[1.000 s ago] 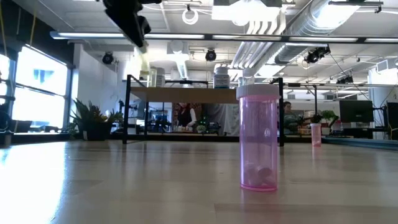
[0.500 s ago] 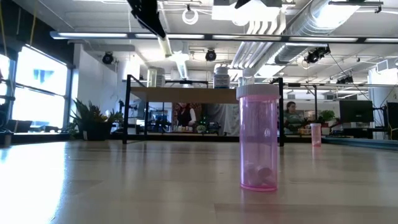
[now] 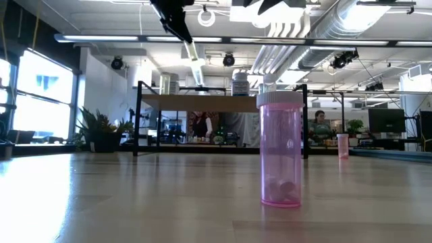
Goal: Pick and place medicine bottles onto shelf by color
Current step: Put the yellow pill bottle on the shelf
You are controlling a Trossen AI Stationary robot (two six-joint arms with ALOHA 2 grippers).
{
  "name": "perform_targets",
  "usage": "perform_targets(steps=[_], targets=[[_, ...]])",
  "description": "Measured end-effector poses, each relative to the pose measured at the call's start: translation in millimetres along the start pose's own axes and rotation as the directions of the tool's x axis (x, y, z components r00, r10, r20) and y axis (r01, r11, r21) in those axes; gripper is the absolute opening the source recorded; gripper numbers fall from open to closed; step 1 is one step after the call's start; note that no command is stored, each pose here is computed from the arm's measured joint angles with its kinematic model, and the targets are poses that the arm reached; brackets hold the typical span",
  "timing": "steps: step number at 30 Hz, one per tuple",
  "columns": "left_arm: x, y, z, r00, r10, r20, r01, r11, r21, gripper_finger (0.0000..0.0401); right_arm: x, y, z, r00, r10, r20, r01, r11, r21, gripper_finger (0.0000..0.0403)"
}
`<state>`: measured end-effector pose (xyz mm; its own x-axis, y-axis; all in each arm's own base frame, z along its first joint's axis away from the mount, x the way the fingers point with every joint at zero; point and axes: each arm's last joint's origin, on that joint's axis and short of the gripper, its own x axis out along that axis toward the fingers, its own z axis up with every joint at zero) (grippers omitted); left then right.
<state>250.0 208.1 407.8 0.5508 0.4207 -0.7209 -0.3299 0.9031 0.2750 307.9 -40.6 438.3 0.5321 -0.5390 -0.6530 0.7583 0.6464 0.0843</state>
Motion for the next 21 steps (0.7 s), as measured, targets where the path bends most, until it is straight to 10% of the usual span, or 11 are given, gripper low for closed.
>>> perform_targets(steps=[21], targets=[[85.1, -4.5, -8.0, 0.969, -0.147, -0.201, 0.141, 0.989, -0.045, 0.0115, 0.2, -0.5, -1.1, 1.000, -0.005, -0.011, 0.005, 1.000, -0.026, 0.0213]])
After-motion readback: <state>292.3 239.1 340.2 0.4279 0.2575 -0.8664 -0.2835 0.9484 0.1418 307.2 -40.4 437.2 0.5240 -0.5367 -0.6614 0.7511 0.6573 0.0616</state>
